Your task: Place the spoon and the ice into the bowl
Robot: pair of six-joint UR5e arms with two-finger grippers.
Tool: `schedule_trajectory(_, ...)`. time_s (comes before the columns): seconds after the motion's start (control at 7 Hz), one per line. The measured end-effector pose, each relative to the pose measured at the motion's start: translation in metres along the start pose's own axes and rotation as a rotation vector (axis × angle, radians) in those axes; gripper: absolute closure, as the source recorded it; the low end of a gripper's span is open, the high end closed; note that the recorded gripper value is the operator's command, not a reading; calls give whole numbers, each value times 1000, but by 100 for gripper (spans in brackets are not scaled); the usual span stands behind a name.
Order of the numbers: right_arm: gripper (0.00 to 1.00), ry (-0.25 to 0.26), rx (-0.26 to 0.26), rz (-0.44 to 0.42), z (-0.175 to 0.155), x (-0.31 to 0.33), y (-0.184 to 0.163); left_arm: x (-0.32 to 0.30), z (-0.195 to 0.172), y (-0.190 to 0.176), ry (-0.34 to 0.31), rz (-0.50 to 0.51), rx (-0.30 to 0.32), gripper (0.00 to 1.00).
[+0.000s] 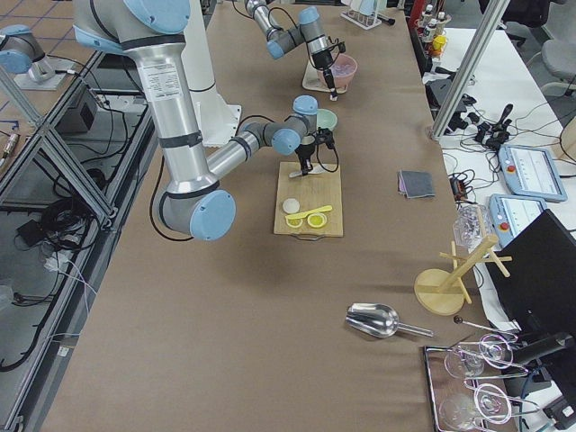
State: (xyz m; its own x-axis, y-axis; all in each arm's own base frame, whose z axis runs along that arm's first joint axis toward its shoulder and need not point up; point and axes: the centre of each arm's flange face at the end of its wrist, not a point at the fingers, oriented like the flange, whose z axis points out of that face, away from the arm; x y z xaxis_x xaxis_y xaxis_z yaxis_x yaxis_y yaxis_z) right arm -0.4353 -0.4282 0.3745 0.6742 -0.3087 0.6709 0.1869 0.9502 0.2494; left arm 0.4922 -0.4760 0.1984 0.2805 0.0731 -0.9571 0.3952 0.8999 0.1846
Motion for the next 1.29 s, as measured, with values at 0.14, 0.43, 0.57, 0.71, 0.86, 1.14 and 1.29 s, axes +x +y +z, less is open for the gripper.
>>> schedule_trajectory(0.14, 100, -20, 12, 3, -14, -1, -4, -1, 2, 1, -3, -1, 0, 100)
schedule_trajectory(0.43, 100, -79, 28, 19, -50, 4, -15, -1, 14, 20, -14, 3, -26, 100)
schedule_trajectory(0.57, 100, -101, 41, 27, -63, 0, -21, -2, 23, 35, -24, 6, -42, 89)
schedule_trajectory(0.71, 100, -117, 53, 42, -72, -6, -25, -2, 32, 50, -35, 11, -48, 14)
schedule_trajectory(0.86, 100, -129, 61, 53, -78, -12, -28, -3, 39, 61, -46, 16, -47, 3)
schedule_trajectory(1.14, 100, -152, 77, 77, -89, -29, -35, -2, 39, 64, -50, 26, -25, 3)
schedule_trajectory(1.29, 100, -162, 79, 87, -93, -41, -37, 0, 28, 51, -43, 56, -8, 2)
